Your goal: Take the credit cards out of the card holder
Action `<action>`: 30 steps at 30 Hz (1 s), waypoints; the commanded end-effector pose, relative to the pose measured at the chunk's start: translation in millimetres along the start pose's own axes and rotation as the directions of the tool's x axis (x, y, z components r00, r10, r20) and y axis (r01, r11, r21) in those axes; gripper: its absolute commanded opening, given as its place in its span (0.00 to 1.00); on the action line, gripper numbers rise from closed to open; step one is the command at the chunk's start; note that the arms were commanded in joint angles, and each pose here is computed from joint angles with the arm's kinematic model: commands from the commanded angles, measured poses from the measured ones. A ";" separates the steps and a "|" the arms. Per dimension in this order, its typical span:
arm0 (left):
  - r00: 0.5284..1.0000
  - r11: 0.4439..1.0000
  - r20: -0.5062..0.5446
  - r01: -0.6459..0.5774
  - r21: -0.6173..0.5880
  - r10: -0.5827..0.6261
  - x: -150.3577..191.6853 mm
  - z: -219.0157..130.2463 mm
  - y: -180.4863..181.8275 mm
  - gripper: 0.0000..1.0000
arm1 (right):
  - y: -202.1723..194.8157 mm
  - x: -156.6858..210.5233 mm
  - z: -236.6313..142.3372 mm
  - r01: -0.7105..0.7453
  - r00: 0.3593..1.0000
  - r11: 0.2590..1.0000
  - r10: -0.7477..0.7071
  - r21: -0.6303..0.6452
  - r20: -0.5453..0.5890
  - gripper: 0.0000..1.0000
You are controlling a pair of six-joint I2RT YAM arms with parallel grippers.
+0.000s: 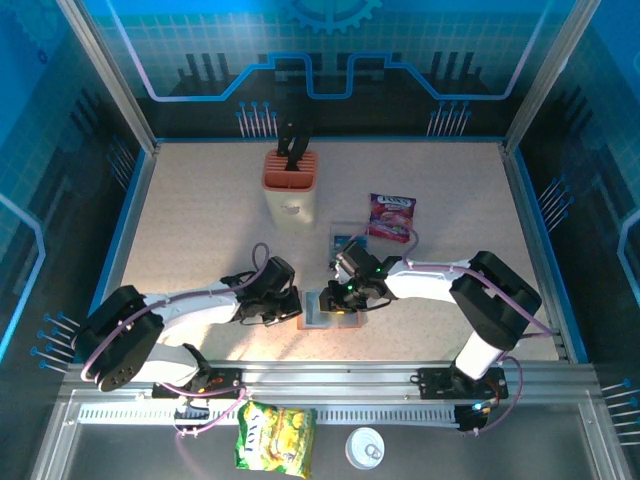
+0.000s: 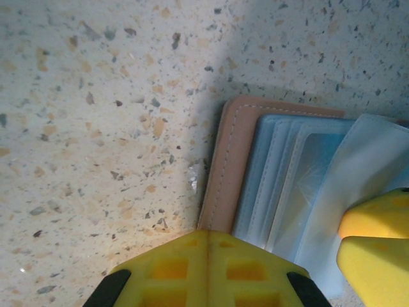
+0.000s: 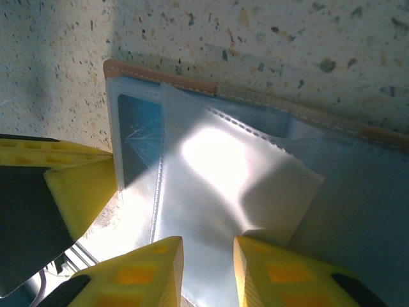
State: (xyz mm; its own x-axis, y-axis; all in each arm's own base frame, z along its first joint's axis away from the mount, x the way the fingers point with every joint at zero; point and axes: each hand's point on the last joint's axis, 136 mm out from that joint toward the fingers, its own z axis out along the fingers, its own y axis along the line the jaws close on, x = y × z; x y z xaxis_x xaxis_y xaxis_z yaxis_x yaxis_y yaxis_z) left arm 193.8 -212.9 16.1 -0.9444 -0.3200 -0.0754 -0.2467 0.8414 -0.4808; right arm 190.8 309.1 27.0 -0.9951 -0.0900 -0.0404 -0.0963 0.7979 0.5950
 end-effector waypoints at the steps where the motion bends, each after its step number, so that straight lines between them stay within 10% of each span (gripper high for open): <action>1: 1.000 0.999 0.006 -0.022 -0.044 0.022 -2.9 -8.9 3.0 0.02 | -8.1 7.5 1.4 -0.006 1.000 1.000 0.005 -0.006 -0.029 0.28; 30: 1.000 0.995 -0.018 0.005 0.099 -0.004 -3.8 -4.0 -48.5 0.29 | 1.3 10.9 -4.4 0.055 0.998 0.966 -0.057 -0.253 -0.001 0.21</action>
State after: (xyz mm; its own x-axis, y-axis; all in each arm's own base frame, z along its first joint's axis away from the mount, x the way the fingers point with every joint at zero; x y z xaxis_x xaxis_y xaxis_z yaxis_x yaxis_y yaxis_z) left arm 211.3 -245.4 45.4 -0.9476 -0.3076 -0.0859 -0.2132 0.8096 -0.5469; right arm 179.9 306.1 26.7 -0.9900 -0.1274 -0.0607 -0.1295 0.6498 0.7490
